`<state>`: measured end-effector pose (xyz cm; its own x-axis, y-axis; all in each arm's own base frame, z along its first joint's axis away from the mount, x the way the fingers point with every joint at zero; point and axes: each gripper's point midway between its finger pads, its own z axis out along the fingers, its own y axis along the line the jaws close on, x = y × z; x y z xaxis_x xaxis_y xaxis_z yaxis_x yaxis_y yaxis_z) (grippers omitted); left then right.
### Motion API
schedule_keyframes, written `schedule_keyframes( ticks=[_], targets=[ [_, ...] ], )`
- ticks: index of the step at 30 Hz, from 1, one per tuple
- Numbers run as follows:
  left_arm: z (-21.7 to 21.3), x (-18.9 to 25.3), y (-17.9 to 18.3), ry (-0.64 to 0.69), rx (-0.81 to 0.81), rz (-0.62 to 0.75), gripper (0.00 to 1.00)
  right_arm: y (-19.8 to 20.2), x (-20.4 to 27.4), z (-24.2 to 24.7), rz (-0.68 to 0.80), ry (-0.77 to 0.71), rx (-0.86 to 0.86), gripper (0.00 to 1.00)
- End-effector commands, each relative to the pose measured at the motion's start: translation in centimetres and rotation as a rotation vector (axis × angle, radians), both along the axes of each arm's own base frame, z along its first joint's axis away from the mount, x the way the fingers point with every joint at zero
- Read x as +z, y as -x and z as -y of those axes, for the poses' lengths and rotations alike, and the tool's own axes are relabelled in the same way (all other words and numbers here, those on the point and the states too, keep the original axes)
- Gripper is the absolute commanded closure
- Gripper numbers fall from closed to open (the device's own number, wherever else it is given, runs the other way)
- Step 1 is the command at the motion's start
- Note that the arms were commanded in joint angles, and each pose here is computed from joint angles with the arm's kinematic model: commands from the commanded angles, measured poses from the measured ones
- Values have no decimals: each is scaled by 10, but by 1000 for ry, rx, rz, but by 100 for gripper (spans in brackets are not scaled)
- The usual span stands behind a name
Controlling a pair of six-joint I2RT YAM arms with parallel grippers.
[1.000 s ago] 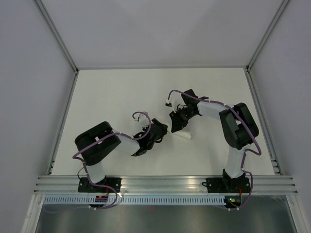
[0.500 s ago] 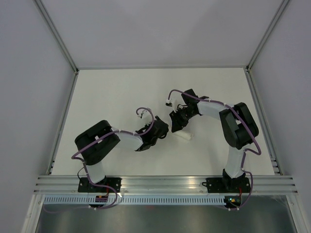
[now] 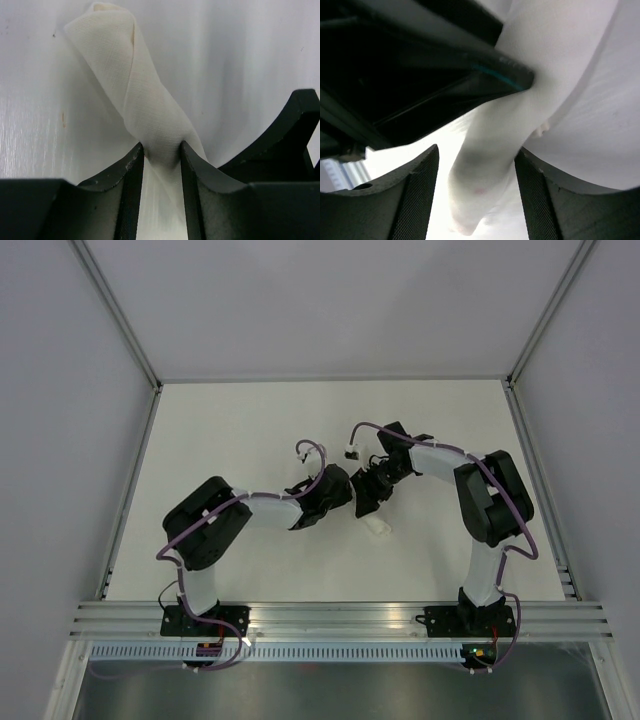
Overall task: Fold the napkin, place the utensils inside, and roll it up
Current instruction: Adjust the napkin at the center of the board.
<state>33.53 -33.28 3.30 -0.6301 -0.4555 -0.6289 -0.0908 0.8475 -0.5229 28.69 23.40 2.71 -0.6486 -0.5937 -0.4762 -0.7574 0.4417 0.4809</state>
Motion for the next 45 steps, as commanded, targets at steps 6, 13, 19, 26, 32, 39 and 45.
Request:
schedule_keyframes(
  ticks=[6, 13, 19, 26, 32, 39, 45],
  targets=[
    [-6, -18, -18, -146, -126, -54, 60, 3, 1, 30, -72, 72, -75, 28],
    [8, -7, -36, -181, -236, -35, 59, -1, 12, 35, -82, 20, -96, 29],
    [18, 3, -50, -226, -342, -14, 59, -16, 31, 49, -73, -38, -141, 33],
    [20, 4, -60, -264, -477, -24, 59, -38, 52, 73, -40, -88, -225, 33],
    [20, -3, -66, -281, -564, -41, 60, -49, 57, 85, -6, -97, -278, 36],
    [34, 3, -79, -328, -688, 7, 59, -52, 53, 92, -8, -94, -306, 36],
    [43, 4, -86, -347, -751, 0, 57, -55, 51, 96, -12, -100, -322, 36]
  ],
)
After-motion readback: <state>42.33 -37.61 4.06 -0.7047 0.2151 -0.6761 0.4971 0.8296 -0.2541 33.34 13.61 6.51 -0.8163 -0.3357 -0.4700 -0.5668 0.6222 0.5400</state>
